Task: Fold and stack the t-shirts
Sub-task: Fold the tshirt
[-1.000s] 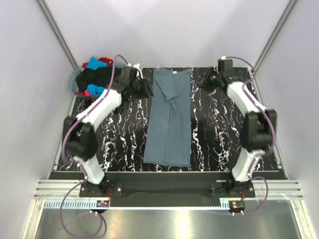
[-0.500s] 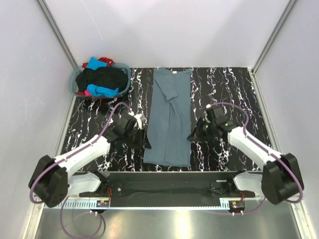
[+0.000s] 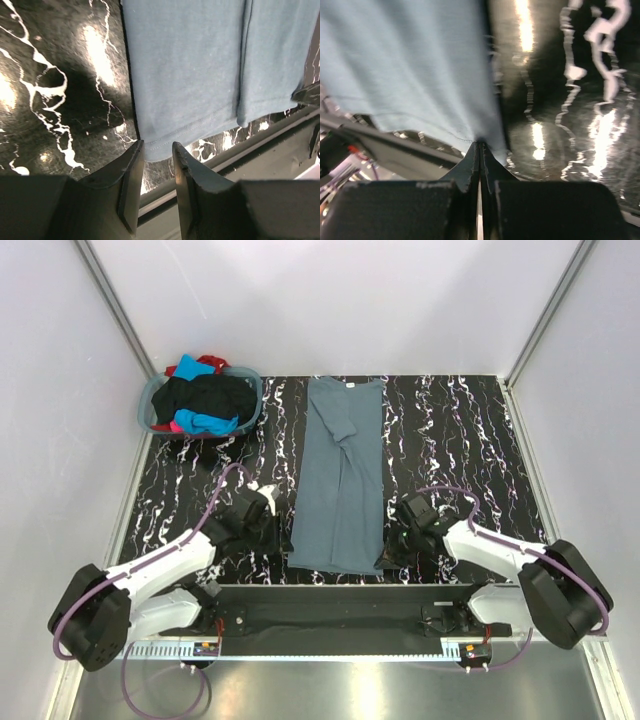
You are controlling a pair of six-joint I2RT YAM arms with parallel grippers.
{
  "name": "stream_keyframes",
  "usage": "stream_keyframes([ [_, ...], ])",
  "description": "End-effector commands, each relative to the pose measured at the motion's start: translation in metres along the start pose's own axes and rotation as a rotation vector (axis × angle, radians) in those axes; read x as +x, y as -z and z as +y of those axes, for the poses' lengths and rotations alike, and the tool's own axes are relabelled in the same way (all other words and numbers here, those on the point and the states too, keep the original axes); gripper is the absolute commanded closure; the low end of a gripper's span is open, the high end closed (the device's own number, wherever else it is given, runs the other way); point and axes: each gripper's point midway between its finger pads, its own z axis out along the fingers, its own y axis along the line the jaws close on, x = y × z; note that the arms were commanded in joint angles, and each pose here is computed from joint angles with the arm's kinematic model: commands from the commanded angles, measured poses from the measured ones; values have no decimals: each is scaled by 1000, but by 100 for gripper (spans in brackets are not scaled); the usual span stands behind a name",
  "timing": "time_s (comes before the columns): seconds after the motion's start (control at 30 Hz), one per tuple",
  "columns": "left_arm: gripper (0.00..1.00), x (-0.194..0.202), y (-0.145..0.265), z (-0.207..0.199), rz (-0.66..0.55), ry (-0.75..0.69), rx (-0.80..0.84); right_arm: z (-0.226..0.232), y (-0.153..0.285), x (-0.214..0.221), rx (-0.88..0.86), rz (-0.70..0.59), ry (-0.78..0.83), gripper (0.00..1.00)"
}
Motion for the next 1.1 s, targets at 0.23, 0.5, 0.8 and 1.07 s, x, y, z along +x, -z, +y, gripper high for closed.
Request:
stream_keyframes([
  [0.23,63,-20,-4,9,-79,-16,-75,-14,-11,-11,92,-82,-47,100],
  [0.5,53,-19,0,6,-60,-28,-71,13,34,-28,91,-165,-1,86],
  [0.8,50,-2,-10,11,6,-35,-86,-12,27,-17,151,-145,-47,63],
  [1.07,50,13,-20,9,47,-1,-34,-16,14,-9,121,-105,-31,58],
])
